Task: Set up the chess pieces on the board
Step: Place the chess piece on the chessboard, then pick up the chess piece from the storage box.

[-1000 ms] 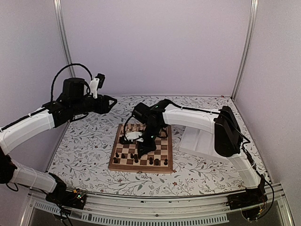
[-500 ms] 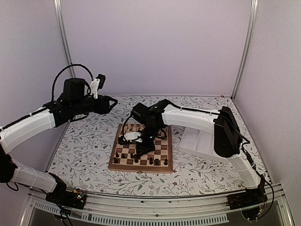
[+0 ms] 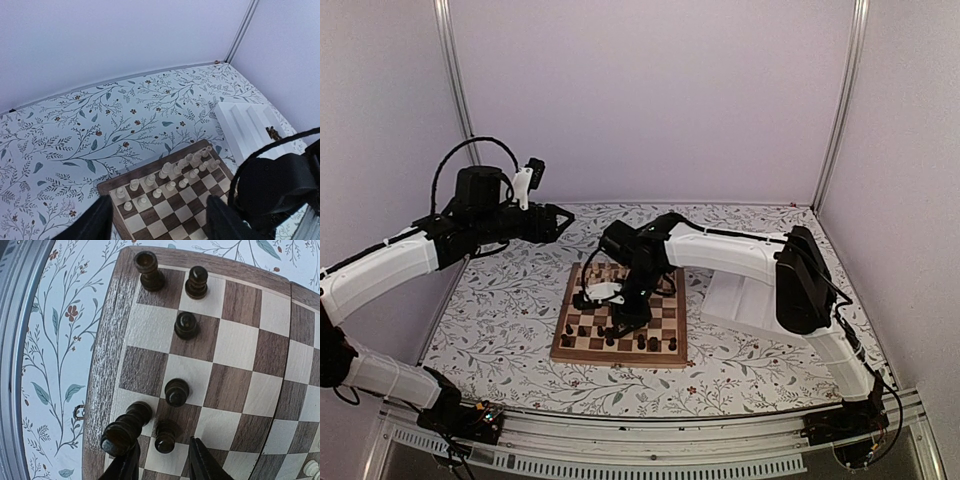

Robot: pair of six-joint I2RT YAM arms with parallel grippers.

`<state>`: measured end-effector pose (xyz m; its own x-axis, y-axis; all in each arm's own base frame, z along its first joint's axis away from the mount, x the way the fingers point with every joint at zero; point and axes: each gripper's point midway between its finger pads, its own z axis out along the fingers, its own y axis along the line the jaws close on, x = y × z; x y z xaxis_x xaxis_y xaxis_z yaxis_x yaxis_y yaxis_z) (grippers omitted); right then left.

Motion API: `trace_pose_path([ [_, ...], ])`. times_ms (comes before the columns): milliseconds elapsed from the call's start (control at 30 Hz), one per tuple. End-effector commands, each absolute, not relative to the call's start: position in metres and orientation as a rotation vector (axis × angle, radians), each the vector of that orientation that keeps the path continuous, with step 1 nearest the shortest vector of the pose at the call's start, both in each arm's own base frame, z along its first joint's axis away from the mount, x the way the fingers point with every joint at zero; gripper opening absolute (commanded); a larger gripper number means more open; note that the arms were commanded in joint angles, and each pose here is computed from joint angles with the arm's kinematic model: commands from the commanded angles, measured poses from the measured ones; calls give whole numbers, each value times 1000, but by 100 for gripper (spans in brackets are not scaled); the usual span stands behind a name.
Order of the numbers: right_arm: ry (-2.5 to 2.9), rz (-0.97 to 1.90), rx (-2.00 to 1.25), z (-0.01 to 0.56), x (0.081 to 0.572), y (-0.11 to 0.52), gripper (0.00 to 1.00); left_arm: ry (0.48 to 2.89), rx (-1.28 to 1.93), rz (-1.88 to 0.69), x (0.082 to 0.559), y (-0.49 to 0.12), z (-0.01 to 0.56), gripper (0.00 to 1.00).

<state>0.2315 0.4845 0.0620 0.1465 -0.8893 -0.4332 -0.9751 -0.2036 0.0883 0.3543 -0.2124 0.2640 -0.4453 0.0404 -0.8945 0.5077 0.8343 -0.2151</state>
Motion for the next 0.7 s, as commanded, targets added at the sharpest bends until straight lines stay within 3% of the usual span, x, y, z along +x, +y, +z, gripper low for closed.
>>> trace_pose_path([
  [0, 1811, 536, -2217, 87, 225, 468, 39, 1983, 330, -610, 362, -212, 268, 98],
  [233, 1877, 457, -2119, 116, 247, 428, 42, 2074, 114, -735, 381, -221, 293, 100],
  [667, 1969, 397, -1938, 140, 293, 389, 43, 1893, -12, -1078, 386, -249, 411, 99],
])
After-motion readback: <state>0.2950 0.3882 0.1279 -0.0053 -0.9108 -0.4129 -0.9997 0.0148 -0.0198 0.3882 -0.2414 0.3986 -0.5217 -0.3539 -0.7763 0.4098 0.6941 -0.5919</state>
